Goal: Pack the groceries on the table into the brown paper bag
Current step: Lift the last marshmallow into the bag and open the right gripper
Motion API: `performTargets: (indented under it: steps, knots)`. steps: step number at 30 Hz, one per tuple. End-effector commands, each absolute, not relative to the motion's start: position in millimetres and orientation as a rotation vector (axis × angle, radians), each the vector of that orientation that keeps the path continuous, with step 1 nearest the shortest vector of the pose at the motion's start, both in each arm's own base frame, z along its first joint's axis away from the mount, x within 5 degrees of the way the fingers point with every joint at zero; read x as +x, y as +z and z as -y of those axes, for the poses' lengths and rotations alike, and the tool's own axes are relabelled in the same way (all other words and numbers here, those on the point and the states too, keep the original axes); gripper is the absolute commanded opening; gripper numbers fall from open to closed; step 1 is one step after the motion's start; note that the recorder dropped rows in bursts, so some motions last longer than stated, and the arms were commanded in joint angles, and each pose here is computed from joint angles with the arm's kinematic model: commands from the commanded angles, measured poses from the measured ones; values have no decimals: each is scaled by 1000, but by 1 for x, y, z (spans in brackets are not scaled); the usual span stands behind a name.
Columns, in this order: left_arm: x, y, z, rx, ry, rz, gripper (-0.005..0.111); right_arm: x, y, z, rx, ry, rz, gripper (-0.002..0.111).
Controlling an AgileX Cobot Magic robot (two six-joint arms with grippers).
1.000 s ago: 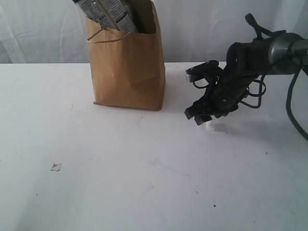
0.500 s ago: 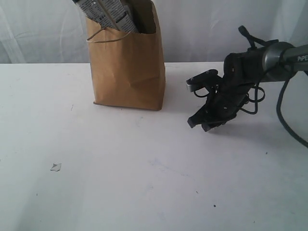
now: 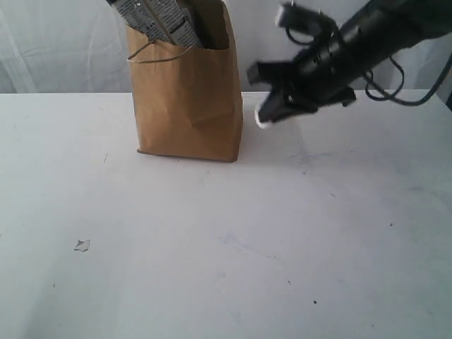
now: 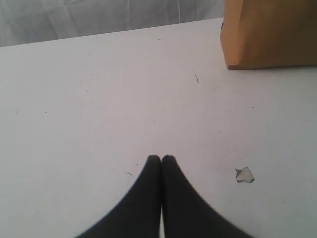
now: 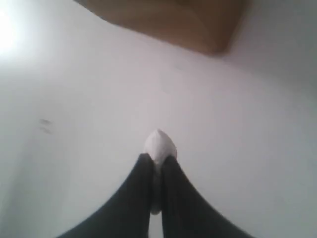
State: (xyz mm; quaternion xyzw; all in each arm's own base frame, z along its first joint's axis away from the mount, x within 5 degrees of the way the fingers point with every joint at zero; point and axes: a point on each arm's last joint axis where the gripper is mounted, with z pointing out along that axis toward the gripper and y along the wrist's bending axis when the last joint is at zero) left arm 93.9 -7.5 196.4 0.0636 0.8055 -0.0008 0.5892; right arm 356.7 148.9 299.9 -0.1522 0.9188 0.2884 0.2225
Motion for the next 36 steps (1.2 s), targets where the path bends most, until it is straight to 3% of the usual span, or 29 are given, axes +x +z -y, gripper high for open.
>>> performTargets:
  steps: [1,9,18,23,26,32,36]
  knots:
    - [93,195,7,165,9,-1874,0,349,362,-168,-632,1098,-1953,0]
    - [93,195,7,165,9,-1874,0,380,364,-169,-507,1028,-1663,0]
    - [93,195,8,167,7,-1874,0,407,311,-192,-653,876,-1665,0]
    - [93,195,8,167,7,-1874,0,413,300,-191,-659,823,-1686,2]
    - [93,195,8,167,7,-1874,0,415,299,-190,-657,785,-1690,12]
    - [93,195,8,167,7,-1874,0,413,300,-191,-695,791,-1666,46]
    - [93,195,8,167,7,-1874,0,413,300,-191,-695,794,-1665,53]
